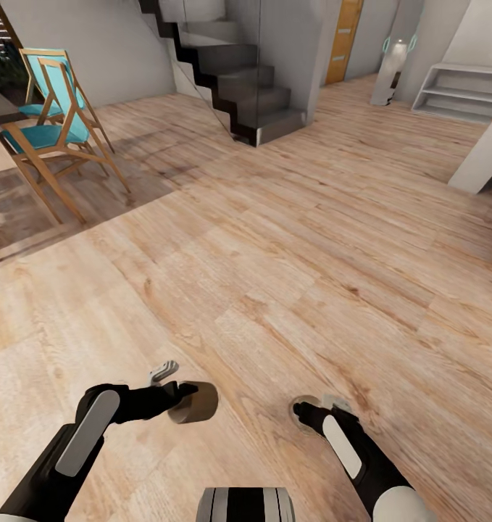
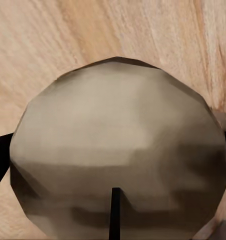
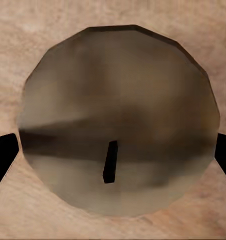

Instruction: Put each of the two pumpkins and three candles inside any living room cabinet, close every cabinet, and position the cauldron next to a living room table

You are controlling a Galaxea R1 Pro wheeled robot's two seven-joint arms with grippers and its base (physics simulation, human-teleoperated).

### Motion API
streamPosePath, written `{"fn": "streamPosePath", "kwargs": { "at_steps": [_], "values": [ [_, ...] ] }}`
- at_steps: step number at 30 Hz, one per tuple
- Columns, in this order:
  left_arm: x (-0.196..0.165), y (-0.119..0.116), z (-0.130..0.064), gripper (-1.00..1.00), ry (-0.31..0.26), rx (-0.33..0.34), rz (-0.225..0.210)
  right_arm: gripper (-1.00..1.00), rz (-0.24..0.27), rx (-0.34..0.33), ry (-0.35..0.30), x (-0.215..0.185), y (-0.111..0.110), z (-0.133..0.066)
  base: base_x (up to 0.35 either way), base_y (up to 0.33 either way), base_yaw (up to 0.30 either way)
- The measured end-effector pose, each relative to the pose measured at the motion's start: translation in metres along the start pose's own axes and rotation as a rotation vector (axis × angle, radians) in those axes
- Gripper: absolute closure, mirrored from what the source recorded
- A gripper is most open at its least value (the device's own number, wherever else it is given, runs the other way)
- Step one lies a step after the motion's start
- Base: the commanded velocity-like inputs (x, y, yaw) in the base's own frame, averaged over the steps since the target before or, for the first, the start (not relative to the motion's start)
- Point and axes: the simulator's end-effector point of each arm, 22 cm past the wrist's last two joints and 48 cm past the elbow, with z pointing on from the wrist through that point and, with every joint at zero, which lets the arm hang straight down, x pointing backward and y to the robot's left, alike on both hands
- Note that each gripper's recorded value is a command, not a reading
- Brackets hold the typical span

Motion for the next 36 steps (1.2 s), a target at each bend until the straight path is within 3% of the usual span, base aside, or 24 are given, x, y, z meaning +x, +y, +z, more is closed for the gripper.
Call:
{"fn": "streamPosePath", "kwargs": {
  "at_steps": [5, 10, 20, 36],
  "values": [
    [0.000, 0.003, 0.001, 1.00, -0.001, 0.018, -0.025, 1.00, 0.003, 0.040, 0.013, 0.012, -0.015, 0.003, 0.000, 0.000, 0.000],
    [-0.001, 0.002, 0.000, 1.00, -0.004, 0.040, -0.038, 1.00, 0.004, 0.042, 0.015, 0.013, -0.016, 0.004, 0.000, 0.000, 0.000],
    [-0.004, -0.003, -0.005, 1.00, -0.014, 0.054, -0.031, 1.00, 0.003, 0.036, 0.009, 0.010, -0.013, 0.000, 0.000, 0.000, 0.000],
    [-0.019, -0.022, -0.029, 1.00, -0.068, 0.070, 0.001, 1.00, -0.001, 0.010, -0.051, -0.016, -0.001, -0.024, 0.000, 0.000, 0.000]
  ]
}}
